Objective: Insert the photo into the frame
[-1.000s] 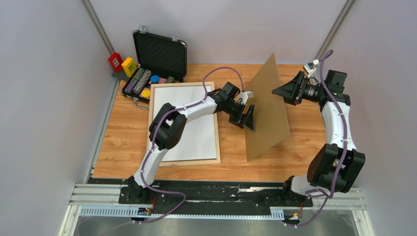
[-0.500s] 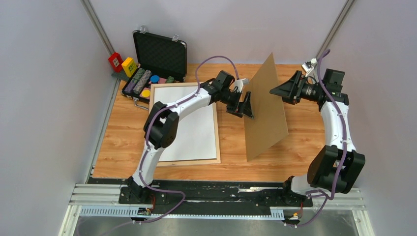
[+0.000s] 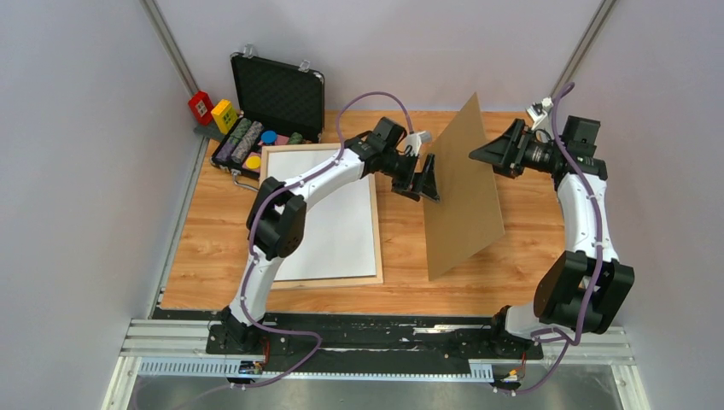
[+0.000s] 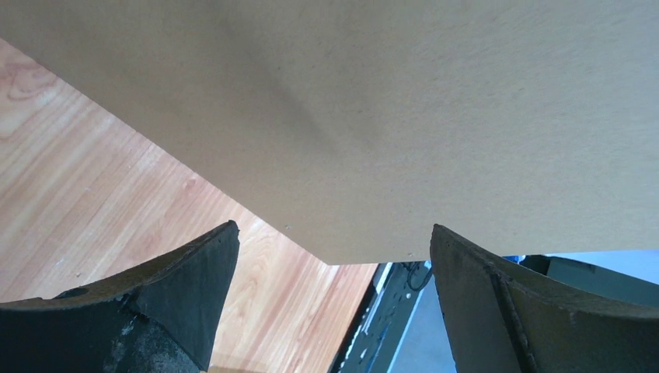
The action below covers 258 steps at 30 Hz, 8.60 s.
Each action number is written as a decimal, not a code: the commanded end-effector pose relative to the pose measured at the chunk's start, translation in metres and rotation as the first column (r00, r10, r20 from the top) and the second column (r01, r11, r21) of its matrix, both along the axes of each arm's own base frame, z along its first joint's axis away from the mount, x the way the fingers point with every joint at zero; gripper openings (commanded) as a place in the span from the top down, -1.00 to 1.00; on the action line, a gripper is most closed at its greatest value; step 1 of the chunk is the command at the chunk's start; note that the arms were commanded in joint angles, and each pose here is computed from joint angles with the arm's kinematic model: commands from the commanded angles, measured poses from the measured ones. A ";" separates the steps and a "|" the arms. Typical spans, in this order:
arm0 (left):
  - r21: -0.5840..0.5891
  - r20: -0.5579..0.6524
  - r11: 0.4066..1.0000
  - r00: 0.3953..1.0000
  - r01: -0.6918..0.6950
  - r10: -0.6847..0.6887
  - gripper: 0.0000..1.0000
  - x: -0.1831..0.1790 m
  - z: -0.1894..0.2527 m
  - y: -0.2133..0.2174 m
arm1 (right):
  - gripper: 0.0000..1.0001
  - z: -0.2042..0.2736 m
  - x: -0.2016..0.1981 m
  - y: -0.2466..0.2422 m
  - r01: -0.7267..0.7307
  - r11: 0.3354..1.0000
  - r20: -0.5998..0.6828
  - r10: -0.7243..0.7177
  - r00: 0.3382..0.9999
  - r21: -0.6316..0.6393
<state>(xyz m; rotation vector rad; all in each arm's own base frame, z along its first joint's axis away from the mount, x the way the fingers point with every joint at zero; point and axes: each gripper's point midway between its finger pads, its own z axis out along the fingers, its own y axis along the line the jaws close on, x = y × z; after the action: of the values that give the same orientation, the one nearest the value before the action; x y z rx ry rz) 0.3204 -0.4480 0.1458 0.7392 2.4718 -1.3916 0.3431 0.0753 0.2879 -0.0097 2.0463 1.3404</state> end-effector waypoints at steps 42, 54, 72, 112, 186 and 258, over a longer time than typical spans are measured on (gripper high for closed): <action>-0.439 0.062 0.867 0.954 -0.236 0.292 -1.00 0.048 0.231 -0.012 | -0.77 0.033 -0.012 0.037 -0.074 0.993 0.110 0.084 0.990 -0.093; -0.403 -0.043 0.858 0.944 -0.317 0.329 -1.00 0.046 0.225 -0.010 | -0.77 0.033 -0.019 0.047 -0.100 0.990 0.115 0.111 0.987 -0.104; -0.360 -0.079 0.873 0.943 -0.329 0.323 -1.00 0.030 0.213 -0.007 | -0.78 0.033 -0.031 0.067 -0.170 0.979 0.130 0.183 0.974 -0.109; -0.192 0.019 0.899 0.914 -0.393 0.404 -0.97 0.035 0.167 0.009 | -0.78 0.040 -0.069 0.090 -0.328 0.943 0.207 0.332 0.920 -0.055; -0.284 0.298 0.919 0.886 -0.272 0.355 1.00 0.006 0.167 0.186 | -0.88 -0.111 0.020 0.021 -0.040 0.989 -0.004 0.040 0.999 -0.146; -0.431 0.316 0.686 0.615 -0.586 0.723 1.00 -0.014 0.259 0.436 | 0.61 -0.197 0.060 0.244 -0.439 0.884 -0.127 0.423 0.897 -0.159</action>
<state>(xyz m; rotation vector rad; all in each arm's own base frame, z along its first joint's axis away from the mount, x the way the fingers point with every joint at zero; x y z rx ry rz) 0.3157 -0.0090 0.3916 -0.0533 1.8352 -1.1073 0.4025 0.3151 0.0422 -0.4249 2.4793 1.4058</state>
